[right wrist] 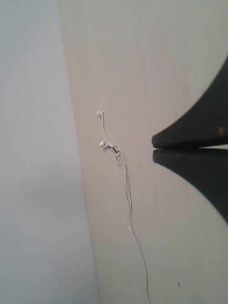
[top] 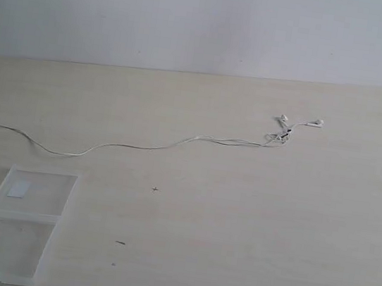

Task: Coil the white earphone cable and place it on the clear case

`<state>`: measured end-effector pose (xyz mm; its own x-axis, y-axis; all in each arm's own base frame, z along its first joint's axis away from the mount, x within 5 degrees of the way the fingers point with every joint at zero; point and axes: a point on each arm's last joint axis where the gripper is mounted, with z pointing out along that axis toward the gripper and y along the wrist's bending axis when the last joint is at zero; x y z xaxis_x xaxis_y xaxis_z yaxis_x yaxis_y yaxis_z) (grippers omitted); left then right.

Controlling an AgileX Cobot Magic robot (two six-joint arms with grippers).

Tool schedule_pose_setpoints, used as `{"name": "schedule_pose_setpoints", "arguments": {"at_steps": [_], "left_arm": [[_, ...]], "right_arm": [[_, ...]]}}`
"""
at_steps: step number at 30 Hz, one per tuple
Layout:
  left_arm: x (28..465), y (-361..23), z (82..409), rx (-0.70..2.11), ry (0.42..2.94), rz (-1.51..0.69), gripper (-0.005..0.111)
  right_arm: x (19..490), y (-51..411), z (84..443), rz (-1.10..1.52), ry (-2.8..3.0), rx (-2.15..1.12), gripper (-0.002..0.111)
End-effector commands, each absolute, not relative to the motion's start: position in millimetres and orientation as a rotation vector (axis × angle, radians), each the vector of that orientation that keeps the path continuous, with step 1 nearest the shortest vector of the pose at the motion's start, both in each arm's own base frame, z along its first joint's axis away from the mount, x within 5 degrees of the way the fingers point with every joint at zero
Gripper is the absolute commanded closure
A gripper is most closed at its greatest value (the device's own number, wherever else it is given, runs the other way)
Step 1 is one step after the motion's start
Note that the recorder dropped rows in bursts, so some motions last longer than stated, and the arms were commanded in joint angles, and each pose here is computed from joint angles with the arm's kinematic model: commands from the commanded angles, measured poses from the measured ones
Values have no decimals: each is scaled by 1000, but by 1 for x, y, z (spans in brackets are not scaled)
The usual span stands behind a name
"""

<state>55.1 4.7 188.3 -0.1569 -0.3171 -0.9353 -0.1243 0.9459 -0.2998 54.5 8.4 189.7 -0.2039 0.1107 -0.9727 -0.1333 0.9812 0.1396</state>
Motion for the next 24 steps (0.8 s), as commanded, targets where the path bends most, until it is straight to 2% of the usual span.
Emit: {"name": "schedule_pose_setpoints", "arguments": {"at_steps": [1,6,14,18,22,24], "left_arm": [[56,2,208,-650,1432,-608,107],[52,5,232,-583,1169,-665,107],[45,4,260,-547,1064,-716,107],[60,3,292,-489,1278,-537,107],[113,6,322,-417,1636,-296,107],[158,2,331,-278,1890,-176,107]], "right_arm": [[54,8,189,211,1752,-21,108],[54,8,189,211,1752,-21,108],[54,8,189,211,1752,-21,108],[54,8,189,211,1752,-21,108],[54,8,189,211,1752,-21,108],[54,8,189,211,1752,-21,108]]}}
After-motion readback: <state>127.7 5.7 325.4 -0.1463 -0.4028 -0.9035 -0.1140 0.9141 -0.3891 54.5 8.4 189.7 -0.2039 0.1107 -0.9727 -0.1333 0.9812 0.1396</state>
